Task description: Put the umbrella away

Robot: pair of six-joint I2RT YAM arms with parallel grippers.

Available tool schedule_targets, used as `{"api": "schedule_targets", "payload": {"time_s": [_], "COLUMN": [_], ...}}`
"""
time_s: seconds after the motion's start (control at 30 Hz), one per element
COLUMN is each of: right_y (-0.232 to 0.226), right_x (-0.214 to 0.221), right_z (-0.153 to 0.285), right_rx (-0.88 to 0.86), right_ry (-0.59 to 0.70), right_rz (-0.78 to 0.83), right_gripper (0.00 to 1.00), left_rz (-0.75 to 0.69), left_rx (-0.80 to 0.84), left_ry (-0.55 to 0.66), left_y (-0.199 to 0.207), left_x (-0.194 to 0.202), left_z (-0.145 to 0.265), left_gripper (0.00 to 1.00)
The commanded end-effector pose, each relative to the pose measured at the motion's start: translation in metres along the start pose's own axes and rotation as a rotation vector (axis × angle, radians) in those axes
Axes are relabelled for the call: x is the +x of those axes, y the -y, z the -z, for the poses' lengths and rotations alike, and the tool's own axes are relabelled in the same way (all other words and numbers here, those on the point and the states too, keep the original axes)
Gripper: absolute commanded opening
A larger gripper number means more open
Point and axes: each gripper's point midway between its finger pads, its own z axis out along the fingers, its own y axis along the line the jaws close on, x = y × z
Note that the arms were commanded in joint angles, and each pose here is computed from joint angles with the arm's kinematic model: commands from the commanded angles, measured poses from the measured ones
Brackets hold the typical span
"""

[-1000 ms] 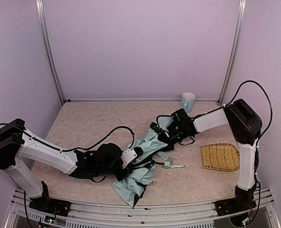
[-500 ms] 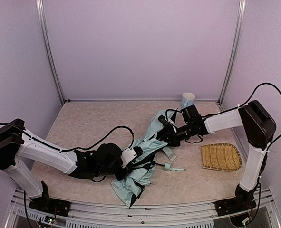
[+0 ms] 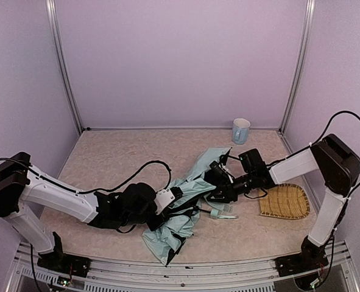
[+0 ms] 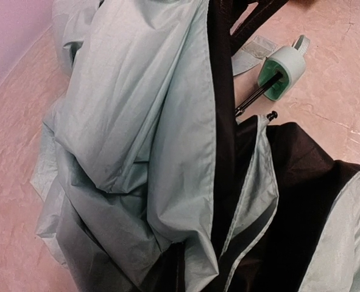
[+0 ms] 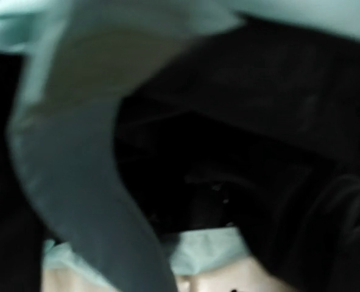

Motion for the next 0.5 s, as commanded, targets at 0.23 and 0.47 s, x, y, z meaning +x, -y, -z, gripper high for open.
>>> {"api": "schedule_targets", "payload": {"time_s": [0.23, 0.47], "right_y": [-0.014, 0.003], "right_x": [0.002, -0.019], "right_z": [-0.016, 0.000], "right_rx": [-0.067, 0.068], "right_ry": [0.020, 0.077], "right_rz": [0.002, 0.029], "right_gripper": [0.16, 0.00], "left_rz": [0.018, 0.027], "left_rx": [-0.026, -0.035], "left_ry": [0.012, 0.006], "left_y": [-0.008, -0.011], "left_x": [-0.005, -0.001], "left_z": [0.002, 0.008], "left_gripper": [0.00, 0.00]}}
